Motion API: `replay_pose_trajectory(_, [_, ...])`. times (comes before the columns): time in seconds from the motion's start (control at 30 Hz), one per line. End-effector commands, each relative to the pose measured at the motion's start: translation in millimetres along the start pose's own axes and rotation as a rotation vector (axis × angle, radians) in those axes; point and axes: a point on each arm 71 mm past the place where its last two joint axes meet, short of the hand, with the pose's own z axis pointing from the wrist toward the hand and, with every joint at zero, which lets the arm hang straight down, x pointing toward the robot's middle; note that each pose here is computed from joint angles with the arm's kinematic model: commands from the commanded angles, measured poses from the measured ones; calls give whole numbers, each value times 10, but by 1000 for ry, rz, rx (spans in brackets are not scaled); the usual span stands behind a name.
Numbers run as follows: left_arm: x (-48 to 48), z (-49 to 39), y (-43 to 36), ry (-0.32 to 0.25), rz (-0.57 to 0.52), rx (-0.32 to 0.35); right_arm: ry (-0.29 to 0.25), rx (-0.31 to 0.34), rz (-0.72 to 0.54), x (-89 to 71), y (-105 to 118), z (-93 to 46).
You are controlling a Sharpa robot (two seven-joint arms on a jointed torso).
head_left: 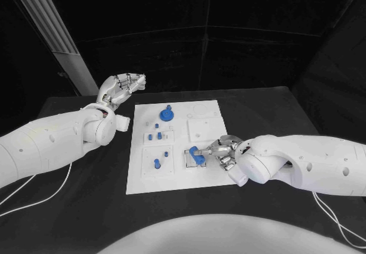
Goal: Assemble the parts on the task board
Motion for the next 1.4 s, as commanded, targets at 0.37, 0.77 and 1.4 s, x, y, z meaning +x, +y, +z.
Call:
replay_pose_trajectory(0.37, [4,-7,-136,6,-8,183,14,13,-14,37,20,18])
replay_pose_trajectory(0.77, [5,-7,-136,7,-9,182,9,18,-21,48,32,38])
replay_pose_trajectory(1.4, [-2,-13,-136,7,-9,182,2,16,-36,71,49,46])
